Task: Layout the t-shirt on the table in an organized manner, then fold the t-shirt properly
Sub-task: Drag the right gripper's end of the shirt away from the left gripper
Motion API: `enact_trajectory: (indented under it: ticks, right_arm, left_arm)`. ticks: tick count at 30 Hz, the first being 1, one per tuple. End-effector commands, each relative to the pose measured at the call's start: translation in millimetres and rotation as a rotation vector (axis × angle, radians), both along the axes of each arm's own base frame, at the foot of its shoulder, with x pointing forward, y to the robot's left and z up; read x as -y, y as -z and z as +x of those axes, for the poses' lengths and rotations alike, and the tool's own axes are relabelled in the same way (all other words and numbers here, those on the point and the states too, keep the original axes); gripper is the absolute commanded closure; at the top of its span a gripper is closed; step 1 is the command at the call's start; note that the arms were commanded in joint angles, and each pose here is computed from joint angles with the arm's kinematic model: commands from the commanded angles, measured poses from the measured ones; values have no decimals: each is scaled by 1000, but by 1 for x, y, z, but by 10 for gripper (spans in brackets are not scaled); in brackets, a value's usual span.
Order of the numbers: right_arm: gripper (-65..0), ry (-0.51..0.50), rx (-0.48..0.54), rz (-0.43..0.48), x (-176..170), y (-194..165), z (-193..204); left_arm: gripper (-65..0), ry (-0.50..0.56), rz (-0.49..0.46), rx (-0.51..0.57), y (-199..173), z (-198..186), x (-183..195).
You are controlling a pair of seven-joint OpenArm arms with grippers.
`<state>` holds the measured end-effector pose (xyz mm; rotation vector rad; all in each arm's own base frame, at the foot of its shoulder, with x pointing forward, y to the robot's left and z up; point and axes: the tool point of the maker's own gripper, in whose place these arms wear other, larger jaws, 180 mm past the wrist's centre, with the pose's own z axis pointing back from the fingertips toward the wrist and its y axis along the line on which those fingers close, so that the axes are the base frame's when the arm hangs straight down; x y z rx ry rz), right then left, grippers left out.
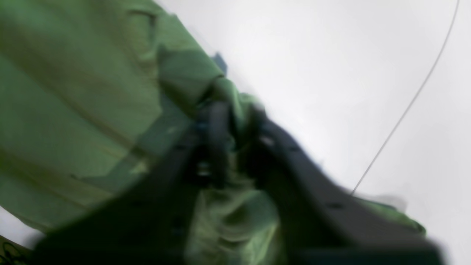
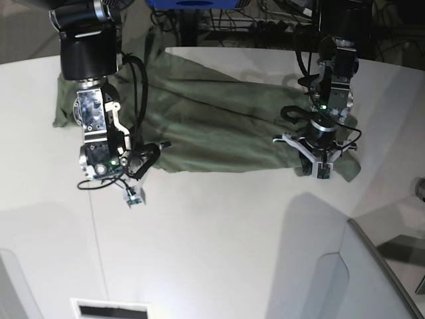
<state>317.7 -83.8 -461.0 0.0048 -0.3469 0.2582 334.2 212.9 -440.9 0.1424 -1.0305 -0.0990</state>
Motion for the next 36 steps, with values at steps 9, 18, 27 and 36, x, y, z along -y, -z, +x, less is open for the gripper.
enact_trajectory:
  ticks: [9,18,27,36]
  right_arm:
    - [-6,5,176,-5,1,-67,40]
    - [-6,-8,463,23,-2,-142,93]
    - [-12,-55,664,87,-10,-125,141]
    - [-8,-49,538,82,-1,-65,130]
  left_arm:
    - [0,4,11,55,-15,11,-3]
    - [0,7,18,58,-16,12,-4]
    - [0,7,18,58,-16,12,-4]
    - [0,7,26,60,-18,13,-7]
